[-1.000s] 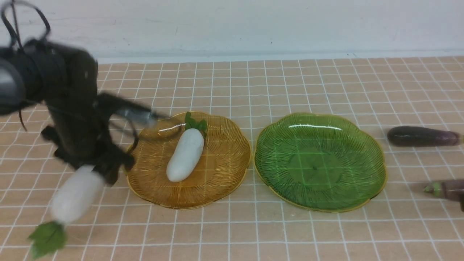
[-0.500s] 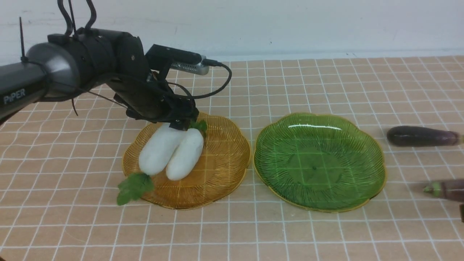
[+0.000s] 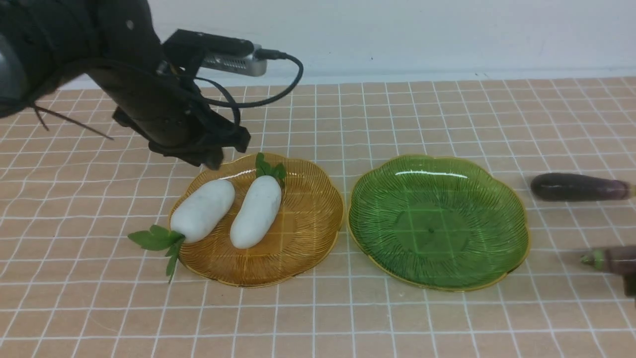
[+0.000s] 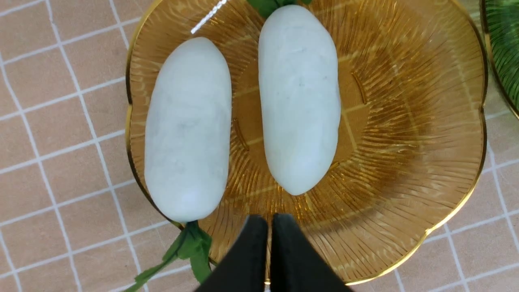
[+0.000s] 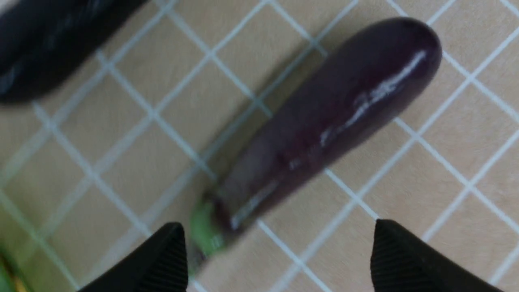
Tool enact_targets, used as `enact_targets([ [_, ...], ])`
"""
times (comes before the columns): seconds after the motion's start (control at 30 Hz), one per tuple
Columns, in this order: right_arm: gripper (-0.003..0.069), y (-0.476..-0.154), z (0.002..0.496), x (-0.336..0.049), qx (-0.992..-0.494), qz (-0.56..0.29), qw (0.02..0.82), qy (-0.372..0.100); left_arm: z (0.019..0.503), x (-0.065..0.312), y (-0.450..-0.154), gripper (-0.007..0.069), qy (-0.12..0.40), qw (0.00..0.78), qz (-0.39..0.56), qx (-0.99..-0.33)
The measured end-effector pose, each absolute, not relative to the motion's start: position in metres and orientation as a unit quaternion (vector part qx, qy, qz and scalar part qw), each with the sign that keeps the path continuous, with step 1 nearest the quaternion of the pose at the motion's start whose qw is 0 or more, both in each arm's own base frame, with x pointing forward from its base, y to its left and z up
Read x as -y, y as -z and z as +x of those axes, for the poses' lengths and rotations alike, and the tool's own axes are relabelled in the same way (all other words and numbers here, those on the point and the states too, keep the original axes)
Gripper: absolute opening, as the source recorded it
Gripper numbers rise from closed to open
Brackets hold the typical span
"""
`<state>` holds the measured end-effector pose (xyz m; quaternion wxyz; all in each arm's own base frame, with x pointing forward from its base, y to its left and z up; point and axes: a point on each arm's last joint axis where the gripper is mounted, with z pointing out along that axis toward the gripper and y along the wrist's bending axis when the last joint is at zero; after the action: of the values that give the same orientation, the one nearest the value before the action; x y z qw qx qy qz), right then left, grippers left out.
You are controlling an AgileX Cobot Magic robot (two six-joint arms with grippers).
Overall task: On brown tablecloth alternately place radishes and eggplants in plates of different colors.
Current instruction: 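Put the eggplants into the green plate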
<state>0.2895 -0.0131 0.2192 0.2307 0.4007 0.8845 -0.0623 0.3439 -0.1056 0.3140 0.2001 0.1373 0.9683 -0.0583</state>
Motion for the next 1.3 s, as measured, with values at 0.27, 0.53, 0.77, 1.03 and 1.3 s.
enact_targets([
  [0.27, 0.0557, -0.197, 0.313, 0.039, -0.837, 0.519, 0.166, 0.051, 0.343, 0.105, -0.313, -0.0003, 0.057, 0.194, 0.139, -0.97],
  [0.53, 0.0554, -0.16, 0.33, 0.052, -0.836, 0.523, 0.157, 0.051, 0.344, 0.105, -0.31, -0.0003, 0.055, 0.185, 0.14, -0.971],
  [0.77, 0.0323, -0.153, 0.334, 0.053, -0.864, 0.476, 0.151, 0.058, 0.344, 0.106, -0.308, -0.0003, 0.055, 0.181, 0.14, -0.972],
  [1.03, 0.0328, -0.251, 0.347, 0.008, -0.952, 0.203, 0.229, -0.016, 0.344, 0.106, -0.308, -0.0003, 0.054, 0.179, 0.14, -0.972],
  [1.3, 0.0328, -0.227, 0.354, -0.108, -0.964, -0.065, 0.242, -0.094, 0.344, 0.105, -0.308, -0.0003, 0.054, 0.178, 0.14, -0.973],
])
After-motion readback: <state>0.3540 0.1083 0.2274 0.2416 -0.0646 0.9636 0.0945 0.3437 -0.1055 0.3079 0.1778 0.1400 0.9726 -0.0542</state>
